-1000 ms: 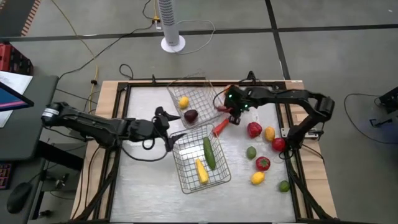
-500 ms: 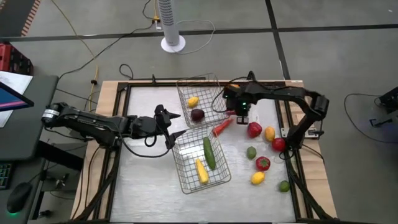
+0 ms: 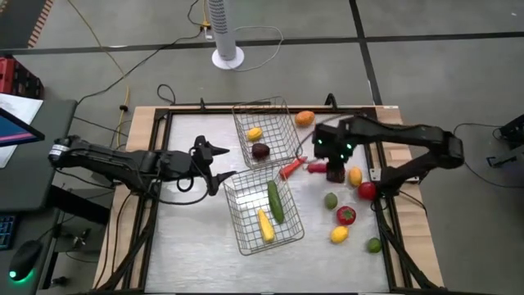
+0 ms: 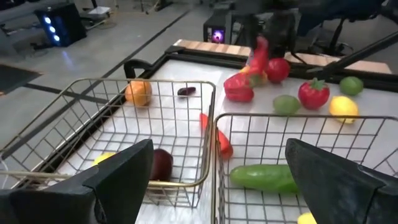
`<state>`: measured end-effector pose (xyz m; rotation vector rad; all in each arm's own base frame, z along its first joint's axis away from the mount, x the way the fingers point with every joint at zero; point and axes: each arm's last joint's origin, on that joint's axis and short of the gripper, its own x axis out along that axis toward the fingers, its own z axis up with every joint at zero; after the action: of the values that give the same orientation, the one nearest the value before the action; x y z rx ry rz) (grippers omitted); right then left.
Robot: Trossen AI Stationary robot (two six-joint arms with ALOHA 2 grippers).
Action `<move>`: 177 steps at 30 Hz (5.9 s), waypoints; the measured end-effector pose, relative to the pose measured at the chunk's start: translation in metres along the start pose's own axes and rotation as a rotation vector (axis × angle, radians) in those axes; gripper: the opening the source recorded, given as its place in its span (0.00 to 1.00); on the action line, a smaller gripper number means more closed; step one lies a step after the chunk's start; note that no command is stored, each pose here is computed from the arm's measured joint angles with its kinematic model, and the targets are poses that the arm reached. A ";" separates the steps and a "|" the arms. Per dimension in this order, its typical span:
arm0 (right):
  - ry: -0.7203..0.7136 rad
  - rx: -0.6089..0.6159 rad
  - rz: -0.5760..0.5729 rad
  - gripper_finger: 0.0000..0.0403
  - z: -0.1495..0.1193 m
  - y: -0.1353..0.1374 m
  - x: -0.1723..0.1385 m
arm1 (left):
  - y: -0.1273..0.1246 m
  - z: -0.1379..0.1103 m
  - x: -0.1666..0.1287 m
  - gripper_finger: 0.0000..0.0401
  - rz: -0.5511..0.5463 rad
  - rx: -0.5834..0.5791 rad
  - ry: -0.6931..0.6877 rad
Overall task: Sort produce into baskets
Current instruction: Put the red chili pepper into the bottom wire basket, then put the orange carrot into the bottom wire basket, then put the red bell pepper into the bottom wire basket
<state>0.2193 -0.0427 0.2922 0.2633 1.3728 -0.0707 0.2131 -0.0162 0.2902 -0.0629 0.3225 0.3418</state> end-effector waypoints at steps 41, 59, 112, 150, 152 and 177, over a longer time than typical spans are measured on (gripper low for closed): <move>-0.012 -0.061 -0.508 0.72 0.060 -0.050 0.041 | -0.008 -0.009 -0.006 0.88 -0.288 0.012 0.124; -0.265 -0.206 -0.287 0.72 0.088 -0.025 0.052 | -0.005 -0.008 -0.007 0.88 -0.182 0.060 0.098; -0.016 -0.190 -0.197 0.34 0.018 -0.057 0.134 | -0.005 -0.009 -0.008 0.88 -0.180 0.061 0.111; -0.405 -0.383 -0.140 0.56 0.091 0.102 -0.003 | -0.004 -0.010 -0.008 0.88 -0.151 0.048 0.117; -0.367 -0.384 -0.155 0.61 0.088 0.100 -0.001 | -0.004 -0.010 -0.008 0.88 -0.151 0.048 0.117; 0.246 0.003 -0.209 0.66 -0.016 0.074 0.090 | -0.004 -0.012 -0.008 0.88 -0.145 0.028 0.142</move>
<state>0.2372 0.0414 0.2128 0.1326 1.6423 -0.2195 0.2035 -0.0234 0.2810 -0.0826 0.4603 0.1888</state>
